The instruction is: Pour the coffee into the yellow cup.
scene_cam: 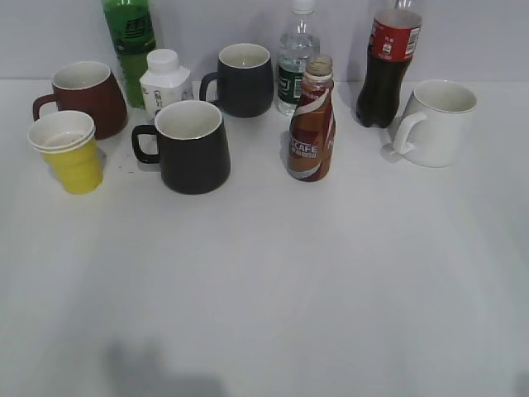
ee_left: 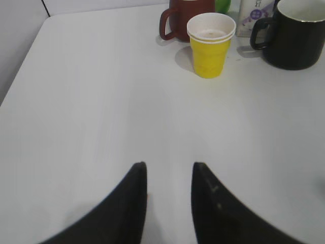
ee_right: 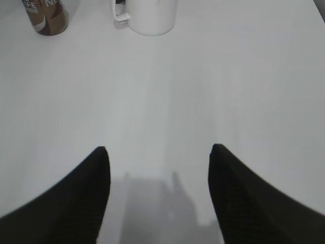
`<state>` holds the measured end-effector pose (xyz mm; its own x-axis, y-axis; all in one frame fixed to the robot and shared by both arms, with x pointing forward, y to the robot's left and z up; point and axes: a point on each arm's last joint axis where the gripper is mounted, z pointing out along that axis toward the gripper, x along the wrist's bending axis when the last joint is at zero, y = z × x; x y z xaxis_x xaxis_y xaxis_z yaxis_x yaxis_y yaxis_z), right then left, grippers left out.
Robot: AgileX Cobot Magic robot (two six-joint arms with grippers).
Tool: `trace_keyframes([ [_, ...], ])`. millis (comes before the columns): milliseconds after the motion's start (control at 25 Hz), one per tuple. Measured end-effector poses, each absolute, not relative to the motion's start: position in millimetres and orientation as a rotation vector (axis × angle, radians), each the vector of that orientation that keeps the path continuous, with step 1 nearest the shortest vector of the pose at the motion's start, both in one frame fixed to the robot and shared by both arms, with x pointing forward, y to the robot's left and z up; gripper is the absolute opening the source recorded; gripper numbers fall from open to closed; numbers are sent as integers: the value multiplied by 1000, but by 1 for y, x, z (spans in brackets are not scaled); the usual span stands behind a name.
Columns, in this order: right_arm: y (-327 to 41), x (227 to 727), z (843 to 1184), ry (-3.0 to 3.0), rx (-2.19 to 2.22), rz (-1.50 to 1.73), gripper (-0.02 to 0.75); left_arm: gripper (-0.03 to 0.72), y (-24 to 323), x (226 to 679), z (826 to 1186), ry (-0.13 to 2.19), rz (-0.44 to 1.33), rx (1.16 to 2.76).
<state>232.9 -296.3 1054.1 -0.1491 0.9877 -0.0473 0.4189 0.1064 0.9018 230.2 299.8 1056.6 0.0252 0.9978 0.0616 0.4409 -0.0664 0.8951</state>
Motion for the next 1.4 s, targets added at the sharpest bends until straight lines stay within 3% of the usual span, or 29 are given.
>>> trace_keyframes([
  [1400,-296,233,1054,1671,1394,1008,460,238,299,230,1057,1497,994,1595],
])
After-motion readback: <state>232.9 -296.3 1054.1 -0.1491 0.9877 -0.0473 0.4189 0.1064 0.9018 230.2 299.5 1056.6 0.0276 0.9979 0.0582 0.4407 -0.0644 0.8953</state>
